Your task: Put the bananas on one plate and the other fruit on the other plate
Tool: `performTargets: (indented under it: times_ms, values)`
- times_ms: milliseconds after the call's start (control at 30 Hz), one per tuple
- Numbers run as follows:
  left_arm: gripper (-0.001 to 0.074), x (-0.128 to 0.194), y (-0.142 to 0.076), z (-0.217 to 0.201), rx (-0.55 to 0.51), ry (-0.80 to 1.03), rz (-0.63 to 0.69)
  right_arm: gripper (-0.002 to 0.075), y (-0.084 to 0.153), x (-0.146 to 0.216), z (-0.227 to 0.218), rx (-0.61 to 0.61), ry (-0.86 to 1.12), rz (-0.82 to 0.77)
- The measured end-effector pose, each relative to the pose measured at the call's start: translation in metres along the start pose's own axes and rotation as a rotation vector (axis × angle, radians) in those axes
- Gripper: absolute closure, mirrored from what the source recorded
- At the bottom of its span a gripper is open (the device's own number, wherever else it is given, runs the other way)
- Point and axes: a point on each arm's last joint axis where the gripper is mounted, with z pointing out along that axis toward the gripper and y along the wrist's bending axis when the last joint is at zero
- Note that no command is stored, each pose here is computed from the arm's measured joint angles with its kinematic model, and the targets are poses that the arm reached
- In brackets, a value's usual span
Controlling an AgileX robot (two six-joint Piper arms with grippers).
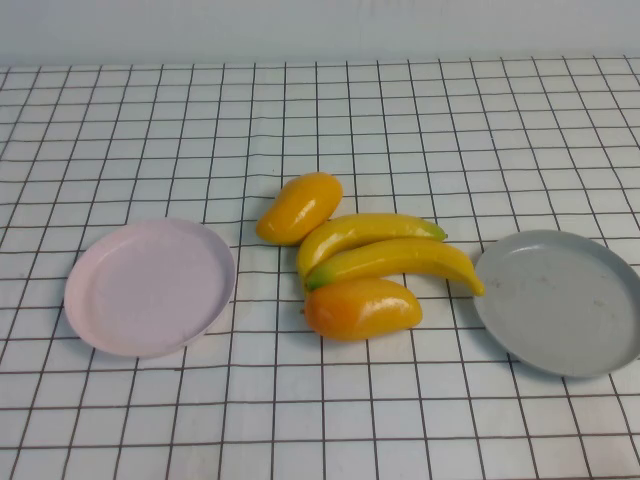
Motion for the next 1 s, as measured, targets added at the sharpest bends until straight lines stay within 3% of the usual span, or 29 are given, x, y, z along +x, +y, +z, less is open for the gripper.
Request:
performTargets:
  times_ms: [833, 1000]
  values:
    - [0.0739, 0.0000, 0.0000, 0.0000, 0.000, 0.000, 0.000, 0.0742, 0.0000, 0.0000, 0.0000, 0.000, 0.000, 0.000]
    - [0.0739, 0.0002, 0.0018, 0.0000, -0.020, 0.002, 0.050, 0.0742, 0.0000, 0.0000, 0.0000, 0.000, 0.000, 0.000]
